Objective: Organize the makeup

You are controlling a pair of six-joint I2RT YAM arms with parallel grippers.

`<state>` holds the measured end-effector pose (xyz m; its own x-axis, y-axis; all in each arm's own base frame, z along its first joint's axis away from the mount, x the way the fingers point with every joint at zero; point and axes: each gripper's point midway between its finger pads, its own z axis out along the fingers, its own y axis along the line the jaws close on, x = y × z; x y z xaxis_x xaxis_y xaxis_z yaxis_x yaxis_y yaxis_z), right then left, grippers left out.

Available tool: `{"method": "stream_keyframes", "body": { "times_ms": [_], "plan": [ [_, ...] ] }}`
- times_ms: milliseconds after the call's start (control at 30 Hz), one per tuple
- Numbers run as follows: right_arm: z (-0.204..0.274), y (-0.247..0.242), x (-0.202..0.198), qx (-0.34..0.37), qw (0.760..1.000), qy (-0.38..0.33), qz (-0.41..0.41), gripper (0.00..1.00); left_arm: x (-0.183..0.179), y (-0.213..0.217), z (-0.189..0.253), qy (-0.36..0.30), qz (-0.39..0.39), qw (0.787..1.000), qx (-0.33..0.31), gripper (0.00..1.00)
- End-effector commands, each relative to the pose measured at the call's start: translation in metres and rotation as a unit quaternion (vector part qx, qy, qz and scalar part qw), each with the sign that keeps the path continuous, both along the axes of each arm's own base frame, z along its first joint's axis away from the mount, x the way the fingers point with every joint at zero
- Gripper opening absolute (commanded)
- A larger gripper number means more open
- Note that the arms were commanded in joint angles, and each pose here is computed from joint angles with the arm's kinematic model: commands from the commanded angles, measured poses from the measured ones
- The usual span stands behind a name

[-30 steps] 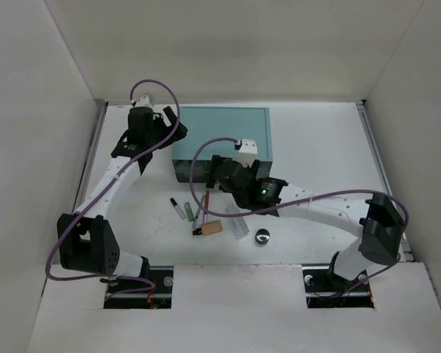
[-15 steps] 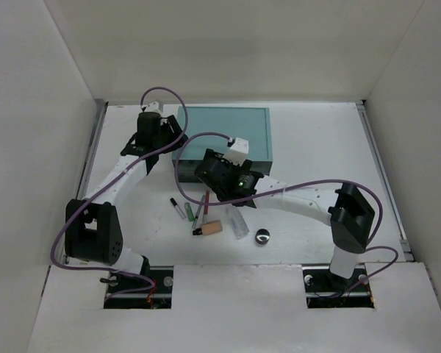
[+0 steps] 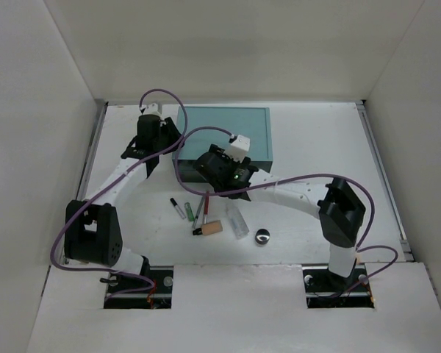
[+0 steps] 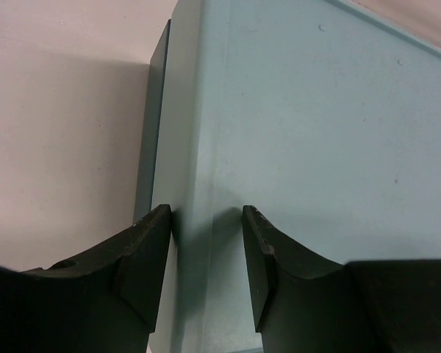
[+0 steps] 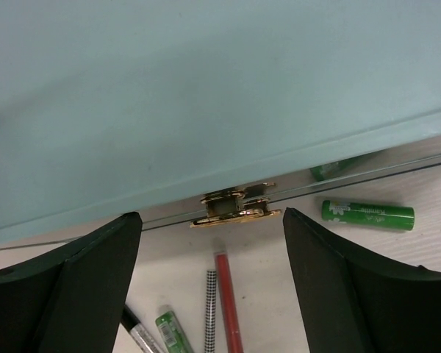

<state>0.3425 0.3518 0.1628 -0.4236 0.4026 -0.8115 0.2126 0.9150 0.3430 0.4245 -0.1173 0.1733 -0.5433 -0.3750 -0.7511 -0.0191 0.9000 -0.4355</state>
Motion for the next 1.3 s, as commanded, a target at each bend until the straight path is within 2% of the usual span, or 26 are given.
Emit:
{"method": "stream_keyframes", "body": {
  "times_ms": [0, 67, 167, 267, 333, 433, 533, 633, 733, 833, 867, 933, 1000, 1267],
  "plan": [
    [0.018, 0.003, 0.015, 0.022, 0.999, -0.027, -0.024, 0.82, -0.012, -0.011, -0.01, 0.014, -0.024, 1.0, 0.0, 0.33],
    [0.017, 0.004, 0.016, 0.024, 0.999, -0.026, -0.023, 0.77, -0.012, -0.01, -0.011, 0.015, -0.022, 1.0, 0.001, 0.3],
    [0.019, 0.002, 0.018, 0.022, 0.999, -0.033, -0.029, 0.62, -0.013, -0.01, -0.012, 0.017, -0.019, 1.0, 0.005, 0.26],
    [0.017, -0.001, 0.016, 0.017, 0.999, -0.033, -0.03, 0.32, -0.014, -0.009, -0.011, 0.015, -0.018, 1.0, 0.006, 0.24],
    [0.012, -0.005, 0.011, 0.008, 0.999, -0.026, -0.027, 0.21, -0.014, -0.009, -0.012, 0.015, -0.018, 1.0, 0.006, 0.23],
    [-0.001, -0.003, -0.013, -0.009, 1.0, -0.008, 0.004, 0.13, -0.013, -0.007, -0.015, 0.02, -0.012, 1.0, 0.01, 0.22],
    [-0.016, 0.002, -0.045, -0.02, 0.998, 0.017, 0.051, 0.11, -0.012, -0.009, -0.018, 0.024, -0.011, 1.0, 0.013, 0.21],
    [-0.023, 0.004, -0.062, -0.025, 0.996, 0.029, 0.075, 0.14, -0.013, -0.013, -0.022, 0.027, -0.016, 0.999, 0.014, 0.21],
    [-0.02, 0.003, -0.058, -0.042, 0.995, 0.024, 0.082, 0.35, -0.013, -0.012, -0.023, 0.03, -0.014, 0.999, 0.014, 0.21],
    [-0.012, -0.008, -0.041, -0.059, 0.995, 0.016, 0.079, 0.43, -0.015, -0.011, -0.023, 0.031, -0.014, 0.999, 0.017, 0.21],
    [-0.01, -0.01, -0.036, -0.063, 0.995, 0.011, 0.078, 0.48, -0.015, -0.011, -0.022, 0.031, -0.014, 0.999, 0.016, 0.21],
    [-0.004, -0.017, -0.024, -0.062, 0.996, 0.001, 0.069, 0.64, -0.015, -0.012, -0.021, 0.029, -0.016, 0.999, 0.017, 0.21],
    [0.0, -0.024, -0.012, -0.06, 0.996, -0.004, 0.063, 0.73, -0.016, -0.013, -0.019, 0.027, -0.018, 0.999, 0.016, 0.21],
    [0.025, -0.019, 0.019, -0.07, 0.993, -0.037, 0.09, 0.75, -0.016, -0.014, -0.02, 0.027, -0.021, 0.999, 0.02, 0.19]
  ]
}}
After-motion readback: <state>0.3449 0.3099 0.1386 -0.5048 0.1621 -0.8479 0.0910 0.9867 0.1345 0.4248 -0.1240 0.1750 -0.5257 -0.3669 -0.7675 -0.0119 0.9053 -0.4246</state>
